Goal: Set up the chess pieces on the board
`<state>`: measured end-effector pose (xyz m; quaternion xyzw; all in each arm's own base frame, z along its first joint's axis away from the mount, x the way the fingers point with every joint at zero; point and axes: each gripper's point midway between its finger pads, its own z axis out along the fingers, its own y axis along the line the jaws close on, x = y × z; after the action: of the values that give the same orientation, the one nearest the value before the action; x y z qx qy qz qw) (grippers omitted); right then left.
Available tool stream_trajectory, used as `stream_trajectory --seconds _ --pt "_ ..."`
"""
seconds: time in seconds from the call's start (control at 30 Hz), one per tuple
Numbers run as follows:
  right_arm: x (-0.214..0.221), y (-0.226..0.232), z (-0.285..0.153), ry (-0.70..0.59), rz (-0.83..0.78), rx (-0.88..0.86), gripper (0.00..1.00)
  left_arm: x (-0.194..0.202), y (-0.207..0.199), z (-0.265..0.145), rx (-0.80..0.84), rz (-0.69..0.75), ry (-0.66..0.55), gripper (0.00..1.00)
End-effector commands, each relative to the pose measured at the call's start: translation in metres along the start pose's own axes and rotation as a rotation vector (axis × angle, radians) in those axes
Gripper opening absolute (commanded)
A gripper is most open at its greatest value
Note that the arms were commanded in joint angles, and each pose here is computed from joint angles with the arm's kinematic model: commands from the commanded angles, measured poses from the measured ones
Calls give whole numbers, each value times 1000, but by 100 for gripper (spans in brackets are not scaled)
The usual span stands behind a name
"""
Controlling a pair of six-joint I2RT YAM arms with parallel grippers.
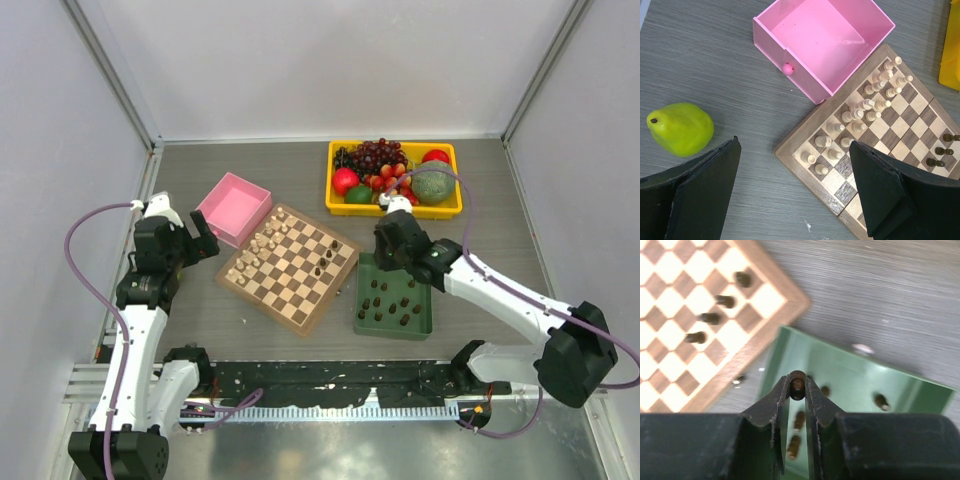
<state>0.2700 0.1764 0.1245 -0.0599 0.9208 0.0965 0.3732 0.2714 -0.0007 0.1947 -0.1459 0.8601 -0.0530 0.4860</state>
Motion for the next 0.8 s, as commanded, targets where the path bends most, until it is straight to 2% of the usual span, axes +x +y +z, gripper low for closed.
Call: stream_trajectory --seconds 0.0,0.17,0.3,0.77 --pt "-21 64 -8 -42 -16 -125 21 -19 -7 -6 25 -14 -51 99" --pt "-14 139 -1 -10 -116 -226 21 -20 -7 -7 27 -12 -53 99" --pt "-2 177 11 29 -186 -243 20 -19 -8 -7 30 -14 -54 99" --pt "29 192 47 122 -251 -224 20 -19 -10 -6 39 -16 -47 99"
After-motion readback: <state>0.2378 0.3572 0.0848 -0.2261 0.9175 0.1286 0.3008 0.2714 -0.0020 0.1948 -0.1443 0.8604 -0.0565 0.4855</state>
